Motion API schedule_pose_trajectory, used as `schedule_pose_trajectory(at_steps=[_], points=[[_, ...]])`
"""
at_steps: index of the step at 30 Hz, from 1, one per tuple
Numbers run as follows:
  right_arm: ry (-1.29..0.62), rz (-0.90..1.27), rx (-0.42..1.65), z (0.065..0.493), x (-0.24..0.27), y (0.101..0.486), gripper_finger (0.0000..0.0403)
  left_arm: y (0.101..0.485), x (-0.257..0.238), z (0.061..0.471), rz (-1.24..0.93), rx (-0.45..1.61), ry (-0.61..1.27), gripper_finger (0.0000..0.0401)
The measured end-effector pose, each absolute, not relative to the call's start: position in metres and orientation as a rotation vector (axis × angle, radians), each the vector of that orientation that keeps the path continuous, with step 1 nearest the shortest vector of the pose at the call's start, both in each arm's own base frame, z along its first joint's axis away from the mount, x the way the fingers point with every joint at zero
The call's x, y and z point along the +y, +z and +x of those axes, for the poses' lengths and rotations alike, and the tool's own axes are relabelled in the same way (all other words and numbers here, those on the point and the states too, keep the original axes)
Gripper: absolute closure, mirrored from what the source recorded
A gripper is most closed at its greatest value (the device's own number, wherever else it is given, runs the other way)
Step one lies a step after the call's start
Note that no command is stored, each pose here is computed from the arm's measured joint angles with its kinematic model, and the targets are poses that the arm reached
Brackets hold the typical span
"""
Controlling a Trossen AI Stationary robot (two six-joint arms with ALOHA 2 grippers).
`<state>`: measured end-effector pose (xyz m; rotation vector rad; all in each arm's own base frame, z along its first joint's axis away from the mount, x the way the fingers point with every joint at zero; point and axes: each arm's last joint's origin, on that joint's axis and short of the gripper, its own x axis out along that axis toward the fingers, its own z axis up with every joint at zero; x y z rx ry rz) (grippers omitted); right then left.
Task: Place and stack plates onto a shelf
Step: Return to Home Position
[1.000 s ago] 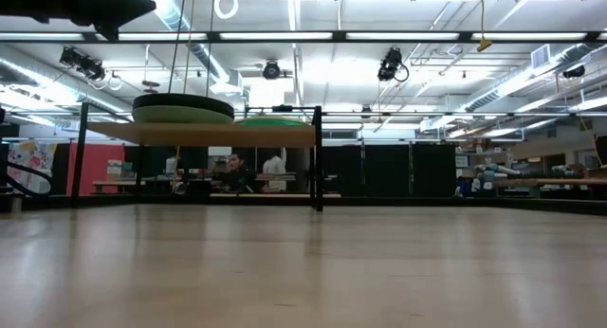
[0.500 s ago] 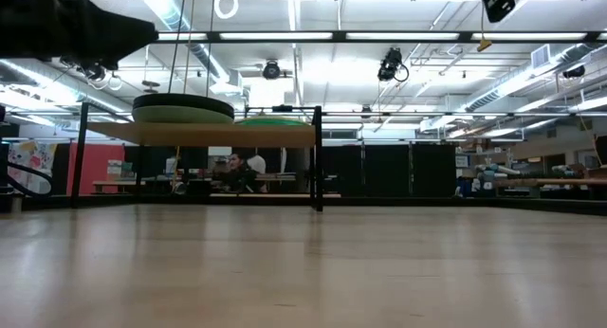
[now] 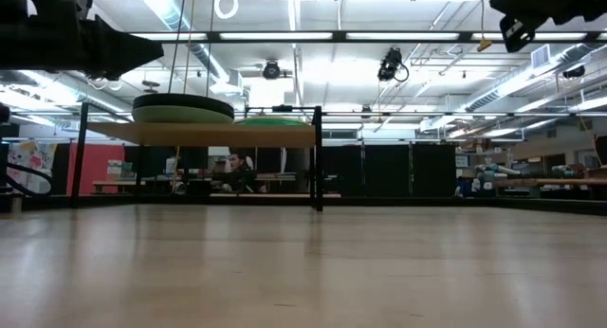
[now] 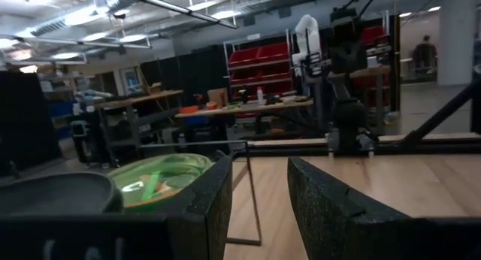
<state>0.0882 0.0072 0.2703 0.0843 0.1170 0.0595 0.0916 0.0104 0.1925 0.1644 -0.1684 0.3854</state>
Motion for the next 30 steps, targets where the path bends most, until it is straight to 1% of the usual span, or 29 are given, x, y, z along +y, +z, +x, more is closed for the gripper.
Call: schedule_pose_trajectory(at_steps=[12,17,24,30], points=[[0.061,0.114,-0.003,0.065,0.005,0.24,0.0393,0.19,0.019,0.092,0.135,-0.159,0.342,0.0264],[0.057,0.113,0.007,0.068,0.005,0.236,0.0393,0.189,0.021,0.092,0.118,-0.15,0.347,0.0264],[0.057,0.105,-0.016,0.079,0.006,0.218,0.0393,0.187,0.022,0.092,0.098,-0.134,0.3,0.0264],[0.057,0.104,-0.024,0.086,0.007,0.201,0.0393,0.187,0.023,0.092,0.098,-0.132,0.304,0.0264]])
